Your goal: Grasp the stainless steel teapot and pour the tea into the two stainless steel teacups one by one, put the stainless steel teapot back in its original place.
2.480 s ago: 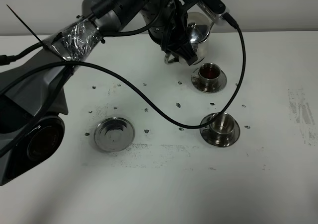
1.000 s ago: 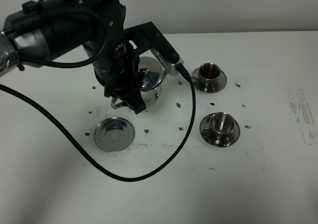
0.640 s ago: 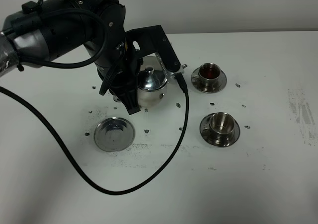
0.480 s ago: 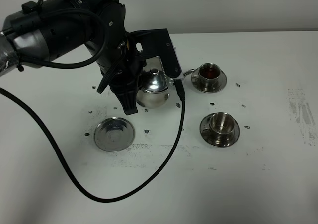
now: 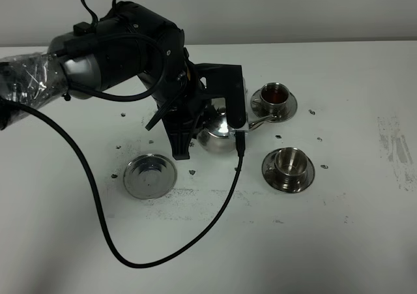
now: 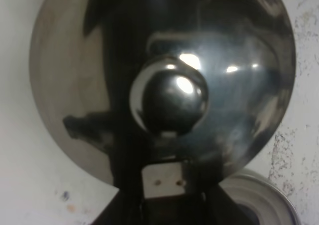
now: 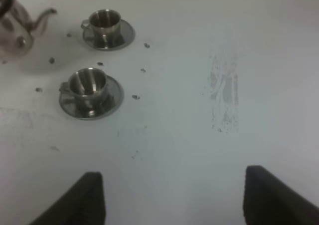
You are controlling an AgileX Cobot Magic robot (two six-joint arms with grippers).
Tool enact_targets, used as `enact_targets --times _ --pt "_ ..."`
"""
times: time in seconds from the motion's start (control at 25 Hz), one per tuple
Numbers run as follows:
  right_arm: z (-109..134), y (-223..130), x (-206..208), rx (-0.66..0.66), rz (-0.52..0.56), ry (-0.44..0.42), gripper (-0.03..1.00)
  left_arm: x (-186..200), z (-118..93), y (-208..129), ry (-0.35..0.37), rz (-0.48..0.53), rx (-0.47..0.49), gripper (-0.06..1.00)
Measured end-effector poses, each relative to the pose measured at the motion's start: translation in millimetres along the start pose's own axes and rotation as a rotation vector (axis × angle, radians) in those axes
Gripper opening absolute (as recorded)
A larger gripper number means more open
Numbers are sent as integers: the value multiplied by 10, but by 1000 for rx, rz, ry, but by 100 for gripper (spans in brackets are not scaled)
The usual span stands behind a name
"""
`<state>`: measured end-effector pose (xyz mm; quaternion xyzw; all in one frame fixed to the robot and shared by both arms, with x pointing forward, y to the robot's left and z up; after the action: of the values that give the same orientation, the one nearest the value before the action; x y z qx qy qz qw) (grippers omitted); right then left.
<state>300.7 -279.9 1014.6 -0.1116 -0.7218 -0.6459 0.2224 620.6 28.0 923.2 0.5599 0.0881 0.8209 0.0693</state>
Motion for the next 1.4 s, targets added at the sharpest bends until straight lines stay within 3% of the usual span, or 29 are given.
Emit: enact_targets --times 0.68,1.0,1.4 --pt "0 0 0 0 0 0 59 -36 -52 153 21 -29 -326 20" --pt "0 0 0 0 0 0 59 -71 -38 135 43 13 -402 20" --pt "0 0 0 0 0 0 59 -47 44 233 135 37 -520 20"
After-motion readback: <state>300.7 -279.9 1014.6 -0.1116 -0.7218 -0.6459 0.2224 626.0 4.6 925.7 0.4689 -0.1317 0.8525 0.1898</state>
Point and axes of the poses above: a point on each arm's last joint axis where the gripper is mounted, x pointing back along that axis away from the gripper, z along the wrist's bending axis when the last joint is at zero, y = z × x, the point moved 8 cm from there along -x, pointing out along that axis toward the gripper, and after that the axes turned 3 degrees about x, right-handed, at the moved point
